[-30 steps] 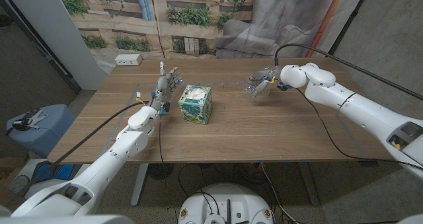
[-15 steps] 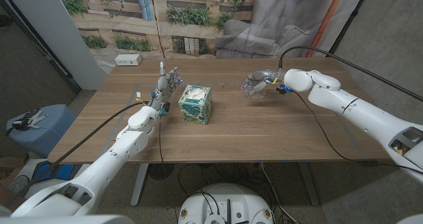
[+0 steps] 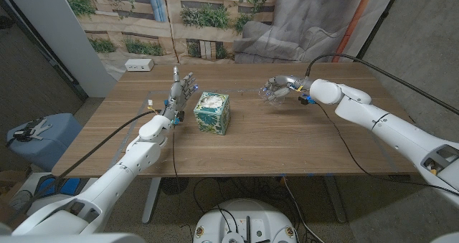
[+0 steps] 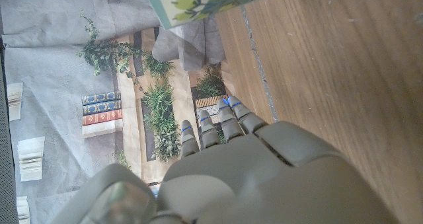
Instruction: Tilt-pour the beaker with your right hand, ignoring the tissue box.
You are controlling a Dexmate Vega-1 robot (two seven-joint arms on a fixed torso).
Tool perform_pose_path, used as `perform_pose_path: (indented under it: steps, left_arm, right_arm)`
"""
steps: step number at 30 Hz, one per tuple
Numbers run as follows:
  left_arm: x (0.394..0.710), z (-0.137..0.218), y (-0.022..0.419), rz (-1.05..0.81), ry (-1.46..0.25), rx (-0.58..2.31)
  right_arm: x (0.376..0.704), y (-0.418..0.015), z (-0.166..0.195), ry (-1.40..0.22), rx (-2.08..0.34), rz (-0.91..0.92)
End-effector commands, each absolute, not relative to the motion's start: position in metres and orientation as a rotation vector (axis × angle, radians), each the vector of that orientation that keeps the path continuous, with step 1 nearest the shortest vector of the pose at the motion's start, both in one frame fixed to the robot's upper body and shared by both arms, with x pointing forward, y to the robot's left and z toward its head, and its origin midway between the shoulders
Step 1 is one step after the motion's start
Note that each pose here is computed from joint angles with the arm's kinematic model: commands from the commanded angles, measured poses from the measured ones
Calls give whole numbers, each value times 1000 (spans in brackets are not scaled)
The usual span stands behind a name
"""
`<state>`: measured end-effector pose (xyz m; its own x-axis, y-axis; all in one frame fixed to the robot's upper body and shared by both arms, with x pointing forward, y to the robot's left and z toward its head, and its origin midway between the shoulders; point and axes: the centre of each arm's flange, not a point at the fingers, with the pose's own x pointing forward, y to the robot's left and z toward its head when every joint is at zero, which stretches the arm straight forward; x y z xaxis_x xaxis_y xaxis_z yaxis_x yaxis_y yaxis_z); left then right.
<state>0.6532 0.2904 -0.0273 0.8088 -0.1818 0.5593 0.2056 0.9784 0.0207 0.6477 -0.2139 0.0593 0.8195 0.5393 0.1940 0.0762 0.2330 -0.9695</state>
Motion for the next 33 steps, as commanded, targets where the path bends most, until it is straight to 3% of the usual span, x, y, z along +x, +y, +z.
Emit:
perform_pose_path:
  steps: [1,12,33]
  left_arm:
    - [653,-27,291,-207,-594,-41]
    - [653,-27,291,-207,-594,-41]
    - [653,-27,291,-207,-594,-42]
  right_arm:
    - [651,-219,46,-577,-1108,299]
    - [656,-223,23,-578,-910,293]
    - [660,-210,7,-664,-773,250]
